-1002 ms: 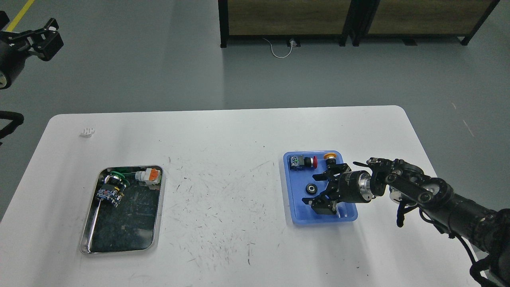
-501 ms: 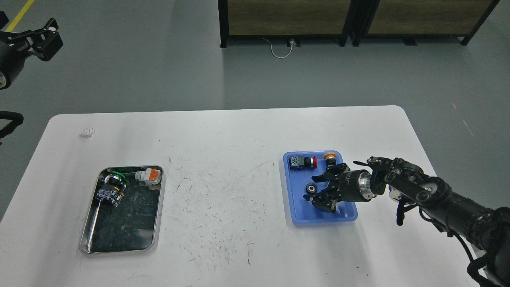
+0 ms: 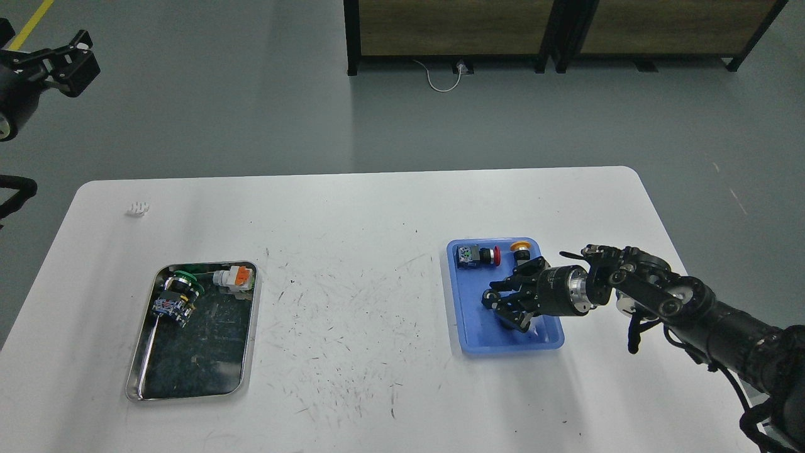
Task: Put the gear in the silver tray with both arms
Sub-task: 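Grasp the gear and carry it out of the blue tray toward the silver tray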
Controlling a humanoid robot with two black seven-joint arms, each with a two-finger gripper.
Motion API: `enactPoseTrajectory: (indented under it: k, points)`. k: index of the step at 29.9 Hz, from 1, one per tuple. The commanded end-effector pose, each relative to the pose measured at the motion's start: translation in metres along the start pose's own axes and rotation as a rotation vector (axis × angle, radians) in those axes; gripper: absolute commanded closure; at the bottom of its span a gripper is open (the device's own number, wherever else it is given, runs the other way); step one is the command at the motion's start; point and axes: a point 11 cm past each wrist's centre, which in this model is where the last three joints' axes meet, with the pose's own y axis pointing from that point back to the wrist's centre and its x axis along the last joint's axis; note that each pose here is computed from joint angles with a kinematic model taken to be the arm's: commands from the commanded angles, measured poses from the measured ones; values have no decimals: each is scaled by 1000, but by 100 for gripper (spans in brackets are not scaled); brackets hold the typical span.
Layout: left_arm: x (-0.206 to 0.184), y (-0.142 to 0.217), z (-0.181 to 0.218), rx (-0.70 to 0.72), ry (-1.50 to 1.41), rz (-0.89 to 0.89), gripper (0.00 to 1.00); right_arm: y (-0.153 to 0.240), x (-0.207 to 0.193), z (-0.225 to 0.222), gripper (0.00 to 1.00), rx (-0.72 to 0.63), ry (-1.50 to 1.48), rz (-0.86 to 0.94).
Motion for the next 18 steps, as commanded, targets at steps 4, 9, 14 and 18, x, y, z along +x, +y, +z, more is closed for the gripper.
enactPoseTrajectory:
  k: [4, 9, 14, 18]
  points:
    - [0, 0, 0, 2, -1, 3, 2, 0, 1, -4, 91, 6, -1, 3]
    - [1, 0, -1, 5, 0, 6, 2, 7, 9, -23, 90, 51, 23, 9]
    - [2, 0, 0, 6, -1, 6, 2, 3, 3, -53, 90, 102, 69, -21]
    - [1, 0, 0, 5, 0, 5, 2, -14, -14, -73, 89, 124, 105, -70]
